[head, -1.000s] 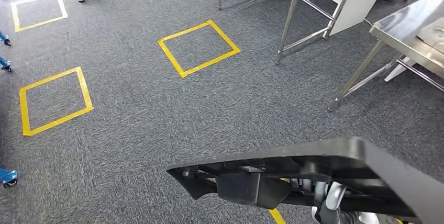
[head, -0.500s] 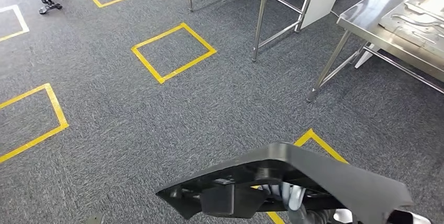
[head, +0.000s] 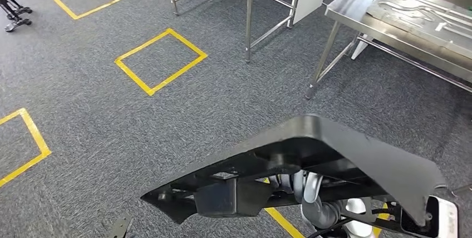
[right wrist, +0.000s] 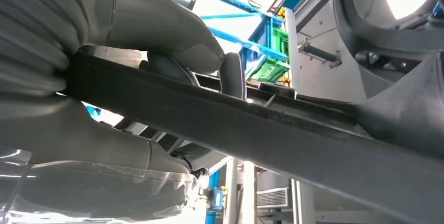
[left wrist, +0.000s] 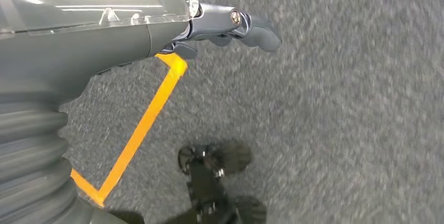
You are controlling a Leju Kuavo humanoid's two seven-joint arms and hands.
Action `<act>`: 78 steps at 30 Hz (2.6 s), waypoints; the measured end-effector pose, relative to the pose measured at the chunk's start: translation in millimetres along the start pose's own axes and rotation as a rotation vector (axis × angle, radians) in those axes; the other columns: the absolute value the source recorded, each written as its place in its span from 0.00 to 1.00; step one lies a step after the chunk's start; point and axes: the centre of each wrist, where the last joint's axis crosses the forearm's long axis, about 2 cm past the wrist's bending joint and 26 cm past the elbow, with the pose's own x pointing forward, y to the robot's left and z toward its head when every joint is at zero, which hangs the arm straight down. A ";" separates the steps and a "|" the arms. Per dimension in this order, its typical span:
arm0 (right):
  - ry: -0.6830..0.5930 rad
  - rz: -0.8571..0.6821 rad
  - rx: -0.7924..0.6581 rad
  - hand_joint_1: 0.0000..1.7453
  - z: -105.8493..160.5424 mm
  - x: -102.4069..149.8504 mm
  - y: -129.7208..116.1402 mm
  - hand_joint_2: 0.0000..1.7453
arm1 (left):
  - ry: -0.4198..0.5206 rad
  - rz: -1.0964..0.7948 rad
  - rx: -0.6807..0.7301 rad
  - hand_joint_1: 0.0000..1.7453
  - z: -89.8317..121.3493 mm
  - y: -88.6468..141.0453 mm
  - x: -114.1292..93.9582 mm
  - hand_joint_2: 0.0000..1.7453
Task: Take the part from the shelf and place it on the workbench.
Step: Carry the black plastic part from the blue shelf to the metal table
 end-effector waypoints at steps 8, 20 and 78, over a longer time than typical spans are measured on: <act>0.038 0.043 0.009 0.97 -10.5 -3.1 4.5 1.00 | 0.081 0.010 -0.014 0.00 8.4 -11.5 -16.9 1.00; 0.021 0.090 -0.028 0.97 -5.8 -3.8 0.8 1.00 | 0.168 0.016 0.074 0.00 16.3 5.0 -41.5 1.00; 0.135 0.138 -0.070 0.97 53.5 6.8 2.8 1.00 | 0.115 0.189 0.023 0.00 19.5 20.4 -54.2 1.00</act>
